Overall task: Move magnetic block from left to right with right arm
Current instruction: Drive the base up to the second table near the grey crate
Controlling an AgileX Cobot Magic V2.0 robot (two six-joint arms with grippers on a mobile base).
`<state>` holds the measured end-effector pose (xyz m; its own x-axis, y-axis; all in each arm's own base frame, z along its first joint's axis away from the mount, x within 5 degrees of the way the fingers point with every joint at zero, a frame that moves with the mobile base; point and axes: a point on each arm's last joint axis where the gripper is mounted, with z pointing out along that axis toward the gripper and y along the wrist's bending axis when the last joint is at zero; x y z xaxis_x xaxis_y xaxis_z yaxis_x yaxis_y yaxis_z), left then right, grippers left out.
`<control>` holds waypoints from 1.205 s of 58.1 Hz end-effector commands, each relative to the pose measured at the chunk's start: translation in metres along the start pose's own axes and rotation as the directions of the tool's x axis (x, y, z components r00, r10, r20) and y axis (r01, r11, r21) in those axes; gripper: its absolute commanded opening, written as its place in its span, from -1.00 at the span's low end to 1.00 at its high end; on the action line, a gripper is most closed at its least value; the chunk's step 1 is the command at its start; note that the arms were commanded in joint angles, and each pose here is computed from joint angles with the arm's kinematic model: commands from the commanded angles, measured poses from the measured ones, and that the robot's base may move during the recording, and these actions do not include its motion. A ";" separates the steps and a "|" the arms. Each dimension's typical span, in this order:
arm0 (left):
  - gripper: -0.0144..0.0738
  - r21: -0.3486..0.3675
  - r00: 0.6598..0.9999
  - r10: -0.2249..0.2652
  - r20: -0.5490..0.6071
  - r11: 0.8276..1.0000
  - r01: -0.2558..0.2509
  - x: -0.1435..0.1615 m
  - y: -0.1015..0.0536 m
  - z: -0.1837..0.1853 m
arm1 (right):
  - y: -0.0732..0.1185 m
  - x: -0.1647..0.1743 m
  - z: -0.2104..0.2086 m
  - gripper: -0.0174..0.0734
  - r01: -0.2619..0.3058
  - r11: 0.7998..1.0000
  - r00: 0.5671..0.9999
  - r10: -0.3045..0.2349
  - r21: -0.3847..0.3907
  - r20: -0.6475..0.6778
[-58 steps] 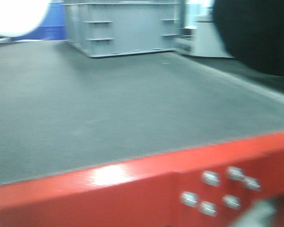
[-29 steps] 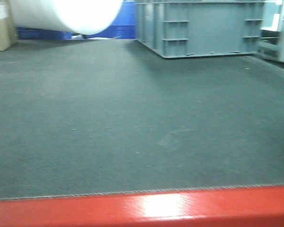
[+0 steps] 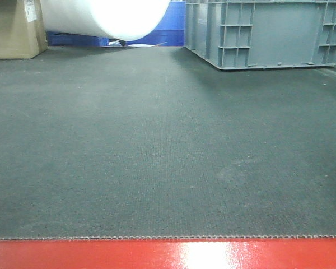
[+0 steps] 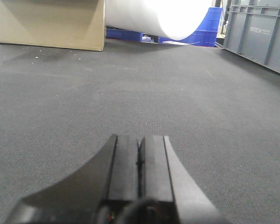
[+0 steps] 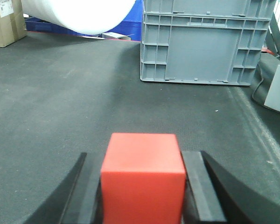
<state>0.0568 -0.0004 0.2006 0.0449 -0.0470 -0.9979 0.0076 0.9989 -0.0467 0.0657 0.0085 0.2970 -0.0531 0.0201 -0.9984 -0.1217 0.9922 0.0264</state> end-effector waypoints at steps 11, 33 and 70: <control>-0.96 0.004 0.997 -0.010 0.081 1.000 0.010 -0.005 0.000 -0.001 | 0.000 -0.018 -0.002 0.14 0.014 1.000 0.994 -0.015 0.009 0.112; -0.96 0.004 0.997 -0.010 0.081 1.000 0.010 -0.005 0.000 -0.001 | 0.000 -0.018 -0.002 0.14 0.014 1.000 0.994 -0.015 0.009 0.112; -0.96 0.004 0.997 -0.010 0.081 1.000 0.010 -0.005 0.000 -0.001 | 0.000 -0.018 -0.002 0.14 0.014 1.000 0.994 -0.015 0.008 0.110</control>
<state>0.0568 -0.0004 0.2006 0.0449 -0.0470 -0.9979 0.0076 0.9989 -0.0467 0.0657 0.0085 0.2970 -0.0531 0.0201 -0.9984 -0.1217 0.9922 0.0264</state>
